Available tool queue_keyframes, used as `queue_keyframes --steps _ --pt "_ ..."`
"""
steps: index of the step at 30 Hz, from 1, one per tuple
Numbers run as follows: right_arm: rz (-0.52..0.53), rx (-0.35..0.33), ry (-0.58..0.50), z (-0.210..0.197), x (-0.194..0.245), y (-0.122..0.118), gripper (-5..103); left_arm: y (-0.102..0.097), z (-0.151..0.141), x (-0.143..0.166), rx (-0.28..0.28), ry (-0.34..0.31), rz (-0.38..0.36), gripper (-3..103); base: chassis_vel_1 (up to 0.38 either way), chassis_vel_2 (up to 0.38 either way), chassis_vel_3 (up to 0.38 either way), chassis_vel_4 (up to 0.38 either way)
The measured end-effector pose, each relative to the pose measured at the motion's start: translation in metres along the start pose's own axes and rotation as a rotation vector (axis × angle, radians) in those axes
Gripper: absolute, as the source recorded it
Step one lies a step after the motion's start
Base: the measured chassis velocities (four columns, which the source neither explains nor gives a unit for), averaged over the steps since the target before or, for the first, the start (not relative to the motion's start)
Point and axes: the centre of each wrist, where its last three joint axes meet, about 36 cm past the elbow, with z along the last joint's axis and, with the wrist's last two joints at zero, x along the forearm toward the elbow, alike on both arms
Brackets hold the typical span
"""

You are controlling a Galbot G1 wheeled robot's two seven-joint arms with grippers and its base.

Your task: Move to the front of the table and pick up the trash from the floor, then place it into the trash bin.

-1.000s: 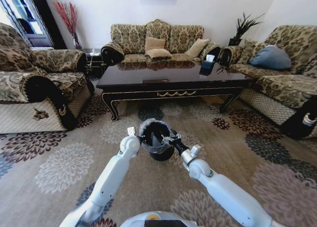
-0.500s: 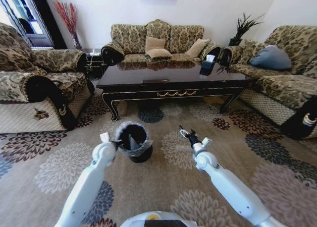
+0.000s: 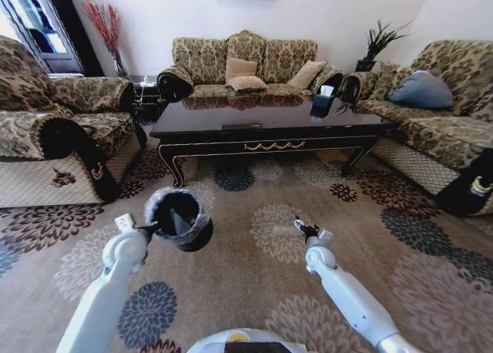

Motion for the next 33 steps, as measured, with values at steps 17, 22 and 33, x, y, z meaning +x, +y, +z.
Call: queue_keyframes --steps 17,22,33 --pt "0.02 -0.037 0.106 0.042 -0.012 0.01 100 0.032 -0.002 0.025 0.034 -0.029 -0.047 2 -0.017 0.013 0.013 -0.012" --pt "0.033 -0.054 0.118 0.046 -0.017 0.017 100 0.032 0.0 0.026 0.036 -0.026 -0.049 2 -0.137 0.147 0.152 -0.134" --pt "0.215 -0.118 0.177 0.011 -0.04 0.05 100 0.032 0.003 0.025 0.038 -0.024 -0.054 2 -0.147 0.146 0.137 -0.151"
